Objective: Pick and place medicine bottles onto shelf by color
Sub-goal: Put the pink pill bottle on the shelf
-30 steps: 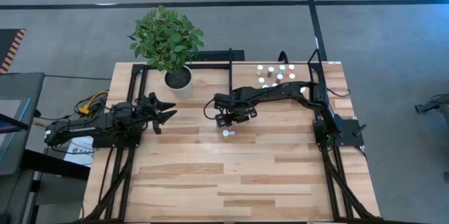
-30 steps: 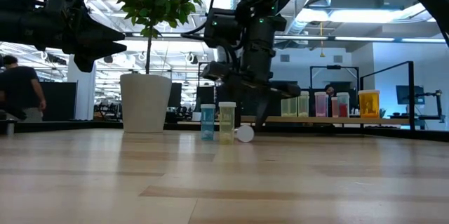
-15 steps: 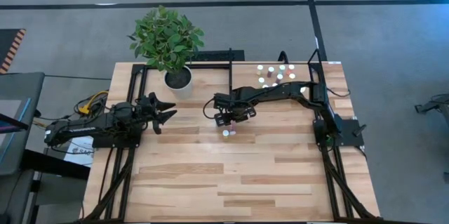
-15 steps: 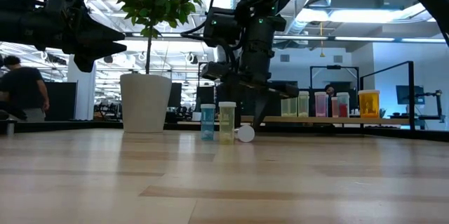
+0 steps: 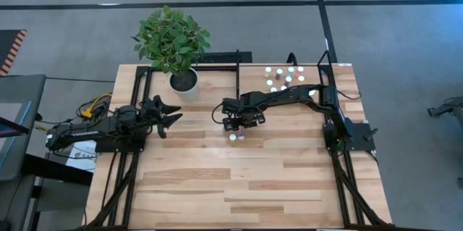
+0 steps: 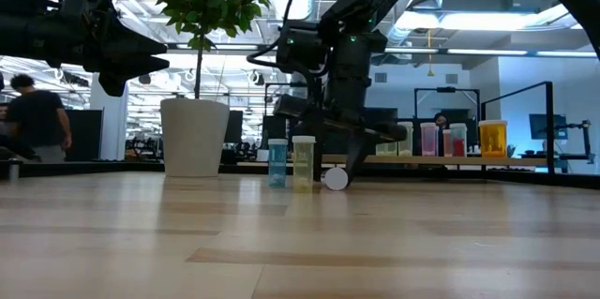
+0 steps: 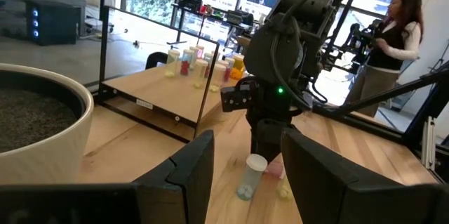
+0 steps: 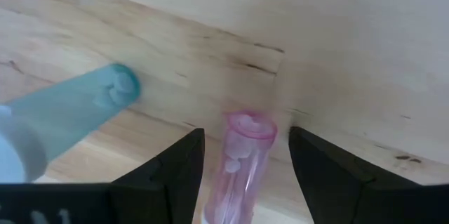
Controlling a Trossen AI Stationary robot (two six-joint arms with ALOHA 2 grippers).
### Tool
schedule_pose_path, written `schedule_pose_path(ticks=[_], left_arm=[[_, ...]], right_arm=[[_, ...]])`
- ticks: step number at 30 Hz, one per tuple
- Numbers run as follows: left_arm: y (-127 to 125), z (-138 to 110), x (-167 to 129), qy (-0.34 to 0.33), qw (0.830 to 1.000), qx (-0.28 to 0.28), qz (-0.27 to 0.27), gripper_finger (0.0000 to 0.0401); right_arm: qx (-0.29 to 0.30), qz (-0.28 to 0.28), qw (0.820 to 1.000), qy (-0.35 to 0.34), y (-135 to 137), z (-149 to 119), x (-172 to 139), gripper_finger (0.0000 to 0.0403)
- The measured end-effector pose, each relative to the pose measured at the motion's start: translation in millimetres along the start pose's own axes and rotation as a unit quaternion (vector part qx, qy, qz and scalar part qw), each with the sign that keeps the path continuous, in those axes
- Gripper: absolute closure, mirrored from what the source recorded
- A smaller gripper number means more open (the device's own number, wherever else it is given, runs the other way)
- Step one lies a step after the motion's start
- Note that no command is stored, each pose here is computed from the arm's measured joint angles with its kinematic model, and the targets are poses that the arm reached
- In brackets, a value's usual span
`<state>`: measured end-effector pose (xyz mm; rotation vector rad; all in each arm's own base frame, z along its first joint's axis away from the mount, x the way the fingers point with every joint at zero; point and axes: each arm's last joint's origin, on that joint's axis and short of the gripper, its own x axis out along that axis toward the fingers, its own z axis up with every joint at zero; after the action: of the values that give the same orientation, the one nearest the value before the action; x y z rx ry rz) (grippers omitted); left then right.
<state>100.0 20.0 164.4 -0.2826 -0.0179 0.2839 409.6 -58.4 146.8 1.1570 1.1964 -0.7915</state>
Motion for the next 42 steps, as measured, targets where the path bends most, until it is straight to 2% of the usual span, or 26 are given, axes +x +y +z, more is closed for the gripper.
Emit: schedule_pose_path(ticks=[11,25,31,35,38,40,42], left_arm=[[0,0,0,0.000,1.000,0.000,0.000,0.0248],[0,0,0,0.000,1.000,0.000,0.000,0.0248],[0,0,0,0.000,1.000,0.000,0.000,0.0248],[0,0,0,0.000,1.000,0.000,0.000,0.0248],[0,0,0,0.000,1.000,0.000,0.000,0.0248],[0,0,0,0.000,1.000,0.000,0.000,0.0248],[0,0,0,0.000,1.000,0.000,0.000,0.0248]], right_arm=[[0.032,-0.064,0.997,0.014,-11,-5,-1,0.0168],[0.065,-0.161,0.984,0.047,-29,-13,-5,0.0168],[0.047,-0.139,0.989,0.007,-28,-13,-33,0.0168],[-0.005,-0.115,0.993,-0.030,-27,-15,-62,0.0168],[-0.104,-0.098,0.989,-0.035,-25,-20,-76,0.0168],[-0.191,-0.095,0.977,-0.030,-22,-26,-78,0.0168],[-0.278,-0.092,0.956,-0.025,-19,-31,-76,0.0168]])
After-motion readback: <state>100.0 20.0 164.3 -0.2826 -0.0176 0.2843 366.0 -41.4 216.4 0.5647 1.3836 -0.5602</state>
